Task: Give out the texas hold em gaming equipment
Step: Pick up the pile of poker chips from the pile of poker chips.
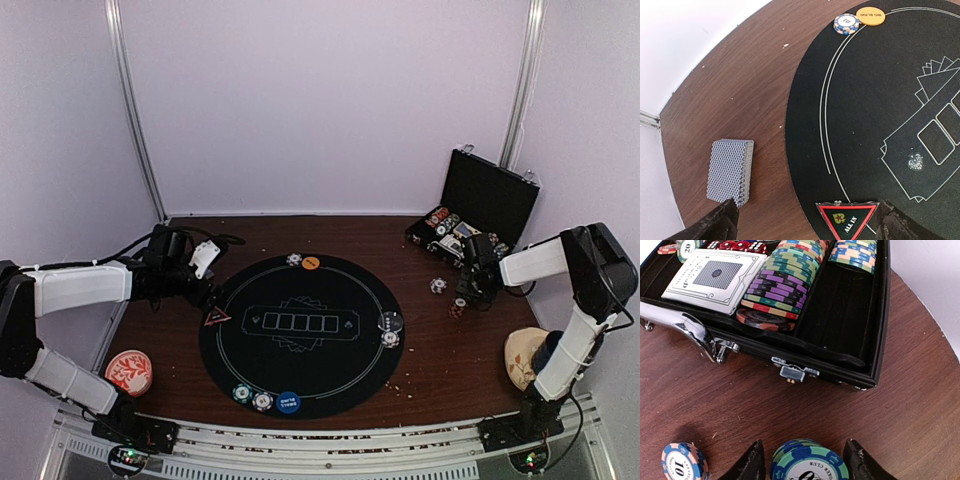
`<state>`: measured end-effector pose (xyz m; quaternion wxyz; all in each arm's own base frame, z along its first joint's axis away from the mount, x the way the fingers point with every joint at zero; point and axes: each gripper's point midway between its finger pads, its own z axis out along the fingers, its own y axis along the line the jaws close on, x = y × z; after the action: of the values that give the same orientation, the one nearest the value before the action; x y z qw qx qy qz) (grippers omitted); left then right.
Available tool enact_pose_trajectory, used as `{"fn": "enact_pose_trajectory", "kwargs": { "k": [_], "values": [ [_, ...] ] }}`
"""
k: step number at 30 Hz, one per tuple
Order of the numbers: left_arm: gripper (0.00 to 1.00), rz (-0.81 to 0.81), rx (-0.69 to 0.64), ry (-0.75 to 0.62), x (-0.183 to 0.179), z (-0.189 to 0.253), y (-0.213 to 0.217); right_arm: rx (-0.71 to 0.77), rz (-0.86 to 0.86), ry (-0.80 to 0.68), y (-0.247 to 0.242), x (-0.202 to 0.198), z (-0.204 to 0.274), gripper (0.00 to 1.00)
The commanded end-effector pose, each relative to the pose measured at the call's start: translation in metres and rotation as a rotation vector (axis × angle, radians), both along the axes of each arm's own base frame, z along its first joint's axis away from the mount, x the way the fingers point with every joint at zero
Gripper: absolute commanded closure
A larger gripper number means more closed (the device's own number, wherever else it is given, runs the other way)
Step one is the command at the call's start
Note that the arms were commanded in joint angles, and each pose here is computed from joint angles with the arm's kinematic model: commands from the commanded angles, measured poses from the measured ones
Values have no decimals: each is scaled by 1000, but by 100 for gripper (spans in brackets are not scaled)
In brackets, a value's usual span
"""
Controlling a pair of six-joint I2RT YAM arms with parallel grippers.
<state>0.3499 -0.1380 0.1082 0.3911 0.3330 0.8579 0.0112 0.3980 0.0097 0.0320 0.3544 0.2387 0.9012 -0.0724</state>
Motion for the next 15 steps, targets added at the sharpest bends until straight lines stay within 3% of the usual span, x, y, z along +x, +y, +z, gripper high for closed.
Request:
{"fn": "enact_pose_trajectory", "kwargs": {
  "k": [1,15],
  "values": [
    [2,3,-40,-54,13,18,-4,-6,-15,-24,-4,7,7,49],
    [2,2,-41,-51,13,18,-5,-28,-20,-31,-6,6,13,65]
  ]
}}
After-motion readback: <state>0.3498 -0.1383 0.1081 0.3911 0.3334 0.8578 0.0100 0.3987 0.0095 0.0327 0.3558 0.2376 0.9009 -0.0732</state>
